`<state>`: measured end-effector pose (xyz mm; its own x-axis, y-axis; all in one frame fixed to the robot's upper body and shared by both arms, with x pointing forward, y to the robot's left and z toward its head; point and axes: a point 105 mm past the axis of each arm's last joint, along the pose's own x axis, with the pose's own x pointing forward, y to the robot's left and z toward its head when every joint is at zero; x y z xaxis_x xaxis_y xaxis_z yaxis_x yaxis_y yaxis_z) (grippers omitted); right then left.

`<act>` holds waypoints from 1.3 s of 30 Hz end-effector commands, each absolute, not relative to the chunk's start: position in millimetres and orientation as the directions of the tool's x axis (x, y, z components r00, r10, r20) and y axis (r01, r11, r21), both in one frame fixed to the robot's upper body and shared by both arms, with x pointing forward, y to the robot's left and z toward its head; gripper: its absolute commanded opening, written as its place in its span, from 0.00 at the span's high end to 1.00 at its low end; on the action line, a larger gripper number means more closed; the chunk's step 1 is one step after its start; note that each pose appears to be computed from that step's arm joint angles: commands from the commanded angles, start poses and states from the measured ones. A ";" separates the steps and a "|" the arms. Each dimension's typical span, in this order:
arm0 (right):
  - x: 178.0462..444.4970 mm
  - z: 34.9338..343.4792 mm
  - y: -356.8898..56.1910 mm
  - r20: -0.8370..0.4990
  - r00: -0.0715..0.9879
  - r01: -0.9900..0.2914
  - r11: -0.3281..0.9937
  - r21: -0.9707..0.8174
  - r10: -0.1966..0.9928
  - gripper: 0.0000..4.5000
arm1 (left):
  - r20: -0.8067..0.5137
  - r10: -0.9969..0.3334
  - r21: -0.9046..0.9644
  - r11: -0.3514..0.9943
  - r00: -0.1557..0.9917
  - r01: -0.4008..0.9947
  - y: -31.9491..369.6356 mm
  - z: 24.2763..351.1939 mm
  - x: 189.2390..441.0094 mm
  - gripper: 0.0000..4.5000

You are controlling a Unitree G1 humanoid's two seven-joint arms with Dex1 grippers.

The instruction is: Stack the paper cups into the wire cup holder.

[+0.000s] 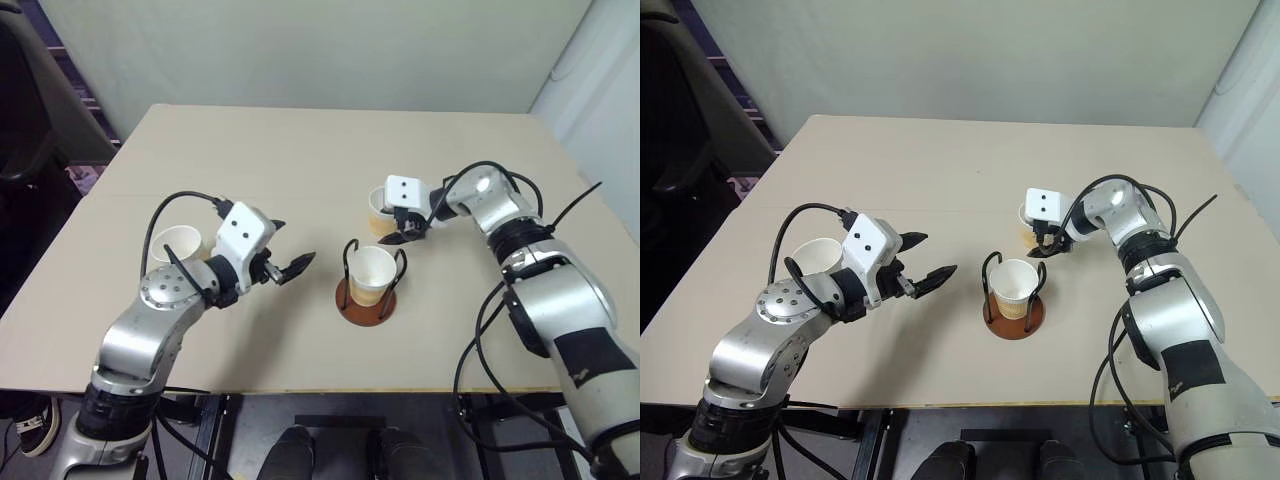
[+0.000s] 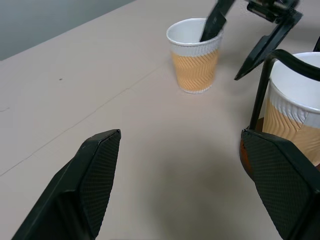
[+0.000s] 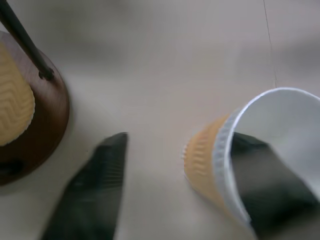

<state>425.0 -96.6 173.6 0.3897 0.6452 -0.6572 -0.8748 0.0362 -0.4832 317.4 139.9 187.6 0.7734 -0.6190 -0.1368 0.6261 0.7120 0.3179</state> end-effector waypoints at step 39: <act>290.7 280.2 -90.4 -0.526 -0.023 -0.846 -0.297 -0.443 0.850 0.99 | -0.129 -0.675 0.334 0.660 0.727 0.672 137.3 198.8 307.9 0.08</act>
